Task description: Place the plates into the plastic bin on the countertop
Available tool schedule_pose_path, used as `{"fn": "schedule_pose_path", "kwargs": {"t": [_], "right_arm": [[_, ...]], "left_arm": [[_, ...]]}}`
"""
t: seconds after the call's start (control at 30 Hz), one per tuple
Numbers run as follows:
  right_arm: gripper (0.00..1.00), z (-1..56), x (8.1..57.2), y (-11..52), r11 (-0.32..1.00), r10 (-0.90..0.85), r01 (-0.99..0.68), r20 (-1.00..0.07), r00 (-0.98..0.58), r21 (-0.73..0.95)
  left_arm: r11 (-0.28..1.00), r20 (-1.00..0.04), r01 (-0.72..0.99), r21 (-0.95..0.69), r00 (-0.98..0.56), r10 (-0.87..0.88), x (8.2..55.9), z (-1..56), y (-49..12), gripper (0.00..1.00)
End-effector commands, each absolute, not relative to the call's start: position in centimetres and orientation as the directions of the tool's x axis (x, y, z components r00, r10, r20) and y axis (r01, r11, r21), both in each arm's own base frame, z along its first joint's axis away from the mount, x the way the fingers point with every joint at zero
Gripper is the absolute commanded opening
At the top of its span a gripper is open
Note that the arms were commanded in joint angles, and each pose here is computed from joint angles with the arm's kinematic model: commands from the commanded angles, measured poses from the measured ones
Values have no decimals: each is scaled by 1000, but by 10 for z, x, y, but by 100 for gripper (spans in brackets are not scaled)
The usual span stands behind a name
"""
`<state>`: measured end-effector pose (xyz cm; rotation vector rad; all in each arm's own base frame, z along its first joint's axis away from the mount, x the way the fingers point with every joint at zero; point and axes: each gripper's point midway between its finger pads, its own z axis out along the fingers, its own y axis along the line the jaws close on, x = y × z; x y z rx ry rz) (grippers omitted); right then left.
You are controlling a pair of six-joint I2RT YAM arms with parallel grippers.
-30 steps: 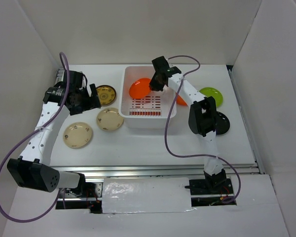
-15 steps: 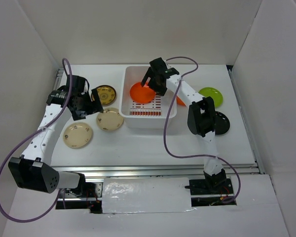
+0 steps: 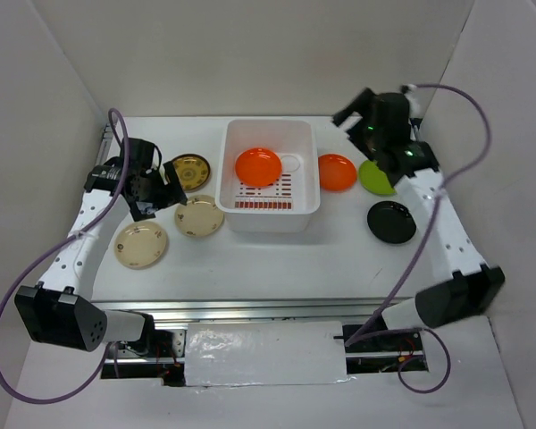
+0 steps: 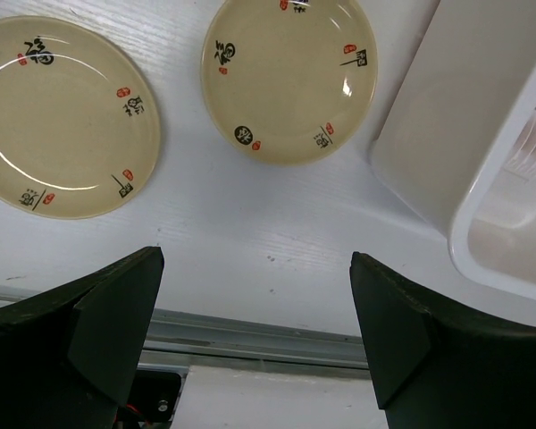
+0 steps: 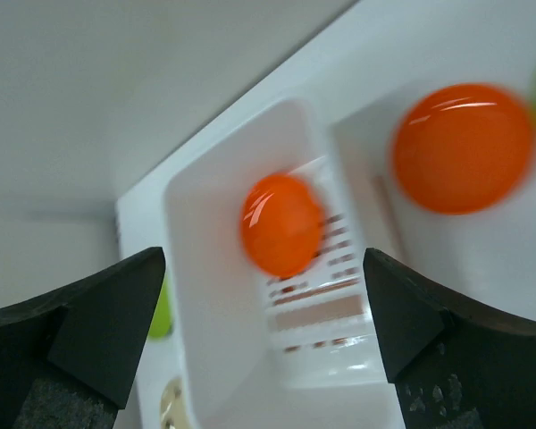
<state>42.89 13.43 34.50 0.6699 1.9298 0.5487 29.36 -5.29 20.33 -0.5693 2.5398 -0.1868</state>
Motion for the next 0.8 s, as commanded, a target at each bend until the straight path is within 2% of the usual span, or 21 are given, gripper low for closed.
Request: {"fn": "schedule_pose_path", "kwargs": {"t": [0.0, 0.03, 0.07, 0.13, 0.2, 0.33, 0.53, 0.77], "right_arm": [[100, 270, 407, 36, 661, 738, 493, -609, -291, 565], [100, 238, 383, 14, 626, 762, 562, -578, -293, 541], [100, 226, 372, -25, 540, 807, 637, -553, -207, 550], [100, 189, 335, -48, 462, 849, 695, -500, -168, 551], [100, 172, 310, -87, 344, 880, 753, -473, -51, 560], [100, 140, 273, -105, 285, 868, 820, -497, -1, 497], [98, 87, 269, -101, 227, 907, 863, -421, -18, 452], [89, 67, 301, -90, 229, 936, 794, -350, -21, 564]], "left_arm": [[897, -513, -356, -263, -736, -442, 294, 220, -52, 99], [898, -516, -353, -262, -735, -439, 294, 220, -51, 99], [901, -524, -347, -261, -733, -434, 295, 222, -51, 99], [906, -526, -332, -263, -737, -423, 294, 224, -55, 99], [912, -519, -310, -268, -751, -408, 293, 225, -61, 99], [922, -526, -289, -258, -759, -385, 294, 227, -64, 99], [926, -523, -263, -272, -767, -372, 294, 225, -70, 99], [931, -534, -222, -289, -770, -349, 294, 228, -74, 99]]}}
